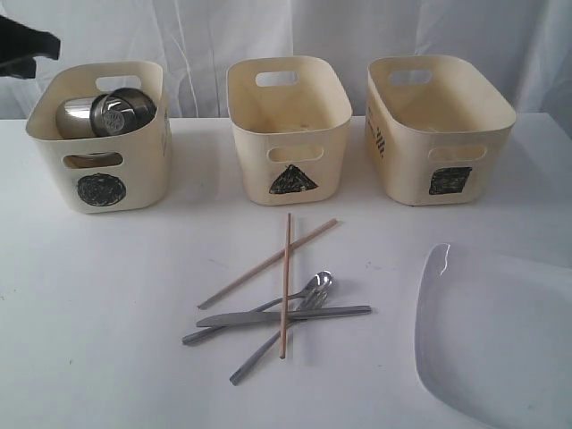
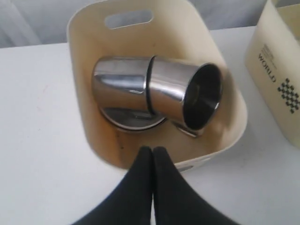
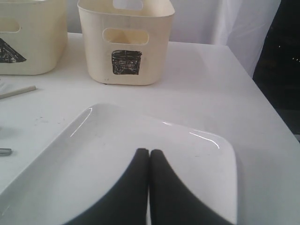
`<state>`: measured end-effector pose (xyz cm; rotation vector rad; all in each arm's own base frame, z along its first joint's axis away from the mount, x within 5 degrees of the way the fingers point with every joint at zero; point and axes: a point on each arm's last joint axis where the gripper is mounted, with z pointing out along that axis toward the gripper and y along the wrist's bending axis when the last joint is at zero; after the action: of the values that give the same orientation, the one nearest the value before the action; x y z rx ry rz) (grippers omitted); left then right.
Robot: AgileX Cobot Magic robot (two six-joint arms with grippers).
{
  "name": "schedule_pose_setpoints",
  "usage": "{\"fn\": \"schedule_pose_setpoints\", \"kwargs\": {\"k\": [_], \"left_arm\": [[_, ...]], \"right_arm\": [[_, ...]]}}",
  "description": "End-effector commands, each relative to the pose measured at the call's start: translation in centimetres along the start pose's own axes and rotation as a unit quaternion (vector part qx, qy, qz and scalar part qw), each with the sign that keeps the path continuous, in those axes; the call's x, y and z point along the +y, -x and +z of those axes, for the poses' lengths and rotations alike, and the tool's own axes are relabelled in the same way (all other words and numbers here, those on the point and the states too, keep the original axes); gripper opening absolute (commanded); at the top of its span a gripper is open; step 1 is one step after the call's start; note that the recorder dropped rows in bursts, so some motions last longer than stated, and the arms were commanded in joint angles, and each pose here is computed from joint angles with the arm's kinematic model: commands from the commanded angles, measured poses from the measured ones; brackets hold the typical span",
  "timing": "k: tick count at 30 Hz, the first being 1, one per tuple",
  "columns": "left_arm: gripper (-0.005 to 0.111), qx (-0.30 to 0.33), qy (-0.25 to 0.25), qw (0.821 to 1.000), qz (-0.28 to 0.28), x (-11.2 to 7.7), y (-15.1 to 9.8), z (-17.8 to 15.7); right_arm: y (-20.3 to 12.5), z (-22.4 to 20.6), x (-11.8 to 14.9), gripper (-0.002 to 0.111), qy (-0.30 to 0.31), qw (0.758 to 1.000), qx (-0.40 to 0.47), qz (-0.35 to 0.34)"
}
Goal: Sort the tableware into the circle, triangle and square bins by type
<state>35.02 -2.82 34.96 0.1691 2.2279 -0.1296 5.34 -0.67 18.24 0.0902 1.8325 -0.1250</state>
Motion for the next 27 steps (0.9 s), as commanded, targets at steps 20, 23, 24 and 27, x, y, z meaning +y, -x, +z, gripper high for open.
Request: {"fn": "schedule_pose_setpoints", "kwargs": {"k": [20,23,24,27], "left_arm": [[0.000,-0.200,0.116,0.971,0.058,-1.4,-20.7,-18.7],[0.000,-0.155,0.106,0.981,0.038,-1.3,-22.7,-16.8],[0.000,-0.144,0.103,0.984,0.024,-1.3,-23.4,-16.2],[0.000,-0.129,0.097,0.987,-0.013,-1.2,-24.5,-15.3]], "right_arm": [[0.0,0.0,0.0,0.000,-0.001,1.000,-0.003,-0.001],[0.0,0.0,0.0,0.000,-0.001,1.000,-0.003,-0.001],[0.0,0.0,0.0,0.000,-0.001,1.000,-0.003,-0.001],[0.0,0.0,0.0,0.000,-0.001,1.000,-0.003,-0.001]]}}
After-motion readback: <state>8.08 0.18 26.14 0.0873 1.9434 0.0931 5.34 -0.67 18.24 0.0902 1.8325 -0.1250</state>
